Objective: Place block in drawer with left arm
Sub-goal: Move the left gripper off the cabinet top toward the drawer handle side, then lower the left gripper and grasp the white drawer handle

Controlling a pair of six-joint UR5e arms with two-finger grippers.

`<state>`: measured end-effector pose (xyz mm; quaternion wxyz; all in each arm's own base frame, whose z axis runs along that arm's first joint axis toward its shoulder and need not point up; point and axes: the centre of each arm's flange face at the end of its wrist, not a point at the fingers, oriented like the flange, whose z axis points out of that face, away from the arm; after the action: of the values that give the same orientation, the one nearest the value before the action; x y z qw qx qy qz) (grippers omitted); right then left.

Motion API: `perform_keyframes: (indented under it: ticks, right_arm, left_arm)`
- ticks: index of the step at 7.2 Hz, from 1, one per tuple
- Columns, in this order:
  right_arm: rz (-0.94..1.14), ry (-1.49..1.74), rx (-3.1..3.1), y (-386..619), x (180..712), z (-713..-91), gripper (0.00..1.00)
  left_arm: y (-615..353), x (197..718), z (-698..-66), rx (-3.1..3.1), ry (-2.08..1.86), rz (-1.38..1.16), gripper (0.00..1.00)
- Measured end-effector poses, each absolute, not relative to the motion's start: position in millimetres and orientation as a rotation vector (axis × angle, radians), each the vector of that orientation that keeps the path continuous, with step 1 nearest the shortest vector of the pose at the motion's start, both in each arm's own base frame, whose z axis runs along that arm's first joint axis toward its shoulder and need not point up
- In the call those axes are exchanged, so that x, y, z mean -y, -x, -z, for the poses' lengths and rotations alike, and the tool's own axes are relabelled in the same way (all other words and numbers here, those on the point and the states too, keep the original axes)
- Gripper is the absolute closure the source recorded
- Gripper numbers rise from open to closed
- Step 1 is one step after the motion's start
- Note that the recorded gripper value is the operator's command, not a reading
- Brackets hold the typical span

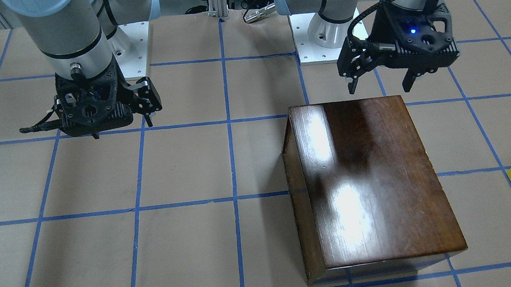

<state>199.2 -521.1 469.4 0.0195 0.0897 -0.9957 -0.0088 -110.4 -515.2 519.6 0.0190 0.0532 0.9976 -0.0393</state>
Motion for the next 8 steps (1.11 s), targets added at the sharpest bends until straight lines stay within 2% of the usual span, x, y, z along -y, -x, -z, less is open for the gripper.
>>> perform_keyframes:
  ticks: [4,8]
  right_arm:
    - [0.028,-0.278,3.090,-199,521,-469,0.00]
    - [0.027,-0.277,3.090,-199,521,-469,0.00]
  left_arm:
    - [3,533,-514,-3.092,-0.207,0.089,0.00]
    - [-97,560,-468,-3.120,-0.181,-0.021,0.00]
